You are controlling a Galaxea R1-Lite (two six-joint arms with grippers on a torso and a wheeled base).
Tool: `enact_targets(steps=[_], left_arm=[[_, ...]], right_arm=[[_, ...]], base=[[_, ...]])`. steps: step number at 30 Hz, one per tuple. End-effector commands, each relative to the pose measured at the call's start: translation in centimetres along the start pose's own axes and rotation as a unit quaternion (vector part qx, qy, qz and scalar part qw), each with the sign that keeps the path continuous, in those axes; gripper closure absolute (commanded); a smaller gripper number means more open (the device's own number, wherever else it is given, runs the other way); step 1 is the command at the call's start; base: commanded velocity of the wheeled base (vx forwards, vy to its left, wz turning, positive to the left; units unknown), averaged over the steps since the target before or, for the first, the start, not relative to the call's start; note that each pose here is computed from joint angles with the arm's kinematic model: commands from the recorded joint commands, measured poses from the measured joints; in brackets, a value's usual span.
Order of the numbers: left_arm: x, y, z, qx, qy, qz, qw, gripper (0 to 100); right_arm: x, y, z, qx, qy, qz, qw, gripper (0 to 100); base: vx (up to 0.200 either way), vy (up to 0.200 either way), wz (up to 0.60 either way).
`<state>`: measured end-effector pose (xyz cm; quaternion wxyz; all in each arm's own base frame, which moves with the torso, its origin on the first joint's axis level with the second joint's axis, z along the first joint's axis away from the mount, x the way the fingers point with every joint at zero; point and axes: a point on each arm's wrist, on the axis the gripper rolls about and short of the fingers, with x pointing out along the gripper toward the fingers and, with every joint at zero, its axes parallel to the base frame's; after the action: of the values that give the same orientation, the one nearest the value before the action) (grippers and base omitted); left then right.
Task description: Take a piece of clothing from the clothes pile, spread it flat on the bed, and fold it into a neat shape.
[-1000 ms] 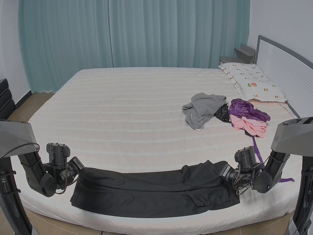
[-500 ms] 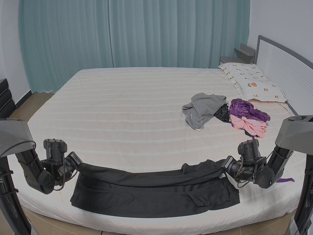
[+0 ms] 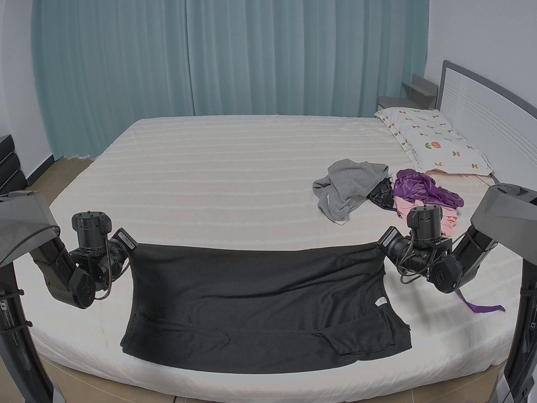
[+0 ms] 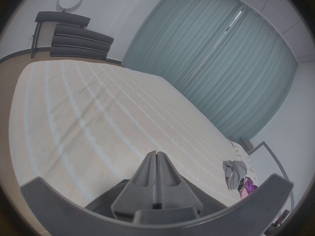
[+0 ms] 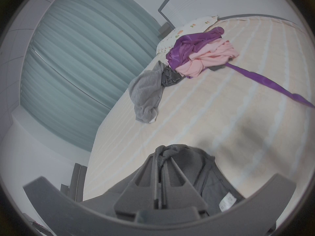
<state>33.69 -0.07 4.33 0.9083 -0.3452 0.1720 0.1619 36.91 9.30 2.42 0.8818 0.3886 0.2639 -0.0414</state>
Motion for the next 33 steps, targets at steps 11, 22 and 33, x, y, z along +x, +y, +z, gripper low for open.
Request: enact_targets(steps=[11,22,33], left_arm=[[0.2,1.8,-1.2,-0.022,0.026,0.027,0.9990,100],[-2.3,4.6,-3.8,0.012,0.115,0.051,0.9920,100],[-3.0,6.0,-4.5,0.032,0.144,0.067,0.9868,100]], right_arm=[[-0.5,-2.8,-1.8,-0.034,0.039,-0.042,0.9978,100],[-3.0,-5.7,-4.3,-0.076,0.094,-0.066,0.9905,100],[-4.2,-6.8,-5.7,-0.111,0.113,-0.072,0.9848,100]], base=[[0.000,0.000,0.00],[0.000,0.000,0.00],[0.000,0.000,0.00]])
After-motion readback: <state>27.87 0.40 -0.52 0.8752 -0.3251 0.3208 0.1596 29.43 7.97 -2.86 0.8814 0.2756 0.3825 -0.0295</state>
